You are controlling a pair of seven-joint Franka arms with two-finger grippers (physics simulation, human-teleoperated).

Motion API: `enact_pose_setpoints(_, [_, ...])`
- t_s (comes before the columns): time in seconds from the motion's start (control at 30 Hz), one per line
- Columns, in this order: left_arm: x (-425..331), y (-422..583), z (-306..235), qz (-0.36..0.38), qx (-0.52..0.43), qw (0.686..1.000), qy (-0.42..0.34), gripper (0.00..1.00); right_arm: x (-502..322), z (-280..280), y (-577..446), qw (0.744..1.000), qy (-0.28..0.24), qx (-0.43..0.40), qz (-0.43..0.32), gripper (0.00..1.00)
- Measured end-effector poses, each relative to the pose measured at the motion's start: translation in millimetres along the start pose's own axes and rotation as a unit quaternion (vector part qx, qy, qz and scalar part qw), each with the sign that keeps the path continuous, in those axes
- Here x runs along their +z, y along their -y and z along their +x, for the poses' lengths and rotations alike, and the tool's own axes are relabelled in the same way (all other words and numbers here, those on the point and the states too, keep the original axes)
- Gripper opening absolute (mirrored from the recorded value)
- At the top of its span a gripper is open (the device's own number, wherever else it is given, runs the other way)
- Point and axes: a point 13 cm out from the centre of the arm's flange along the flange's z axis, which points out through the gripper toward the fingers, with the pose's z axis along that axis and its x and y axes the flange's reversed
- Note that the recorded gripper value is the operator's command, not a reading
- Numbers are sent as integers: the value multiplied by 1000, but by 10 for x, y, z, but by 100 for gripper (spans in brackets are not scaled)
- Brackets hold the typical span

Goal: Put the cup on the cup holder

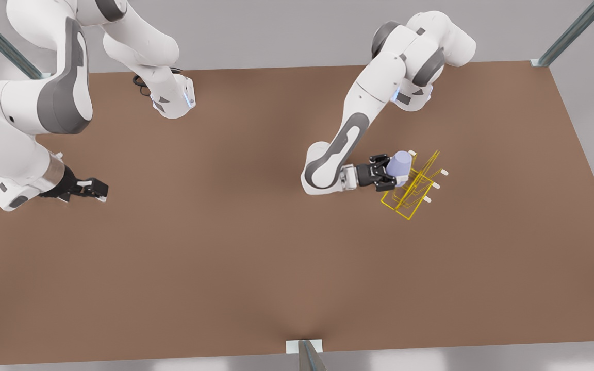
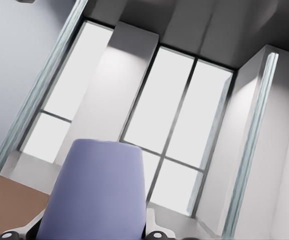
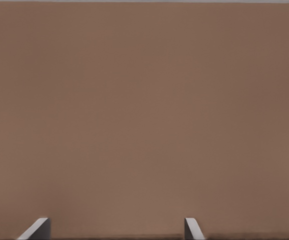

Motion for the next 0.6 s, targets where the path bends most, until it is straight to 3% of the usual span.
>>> enact_pose_setpoints(0.33, [-29,-167,74,-3,21,1000,3,70,52,-327,-37,998,57,-10,-18,100])
enact_pose_setpoints(0.6, [7,-241,231,-1,35,999,14,70,25,-397,-92,997,71,-21,-19,100])
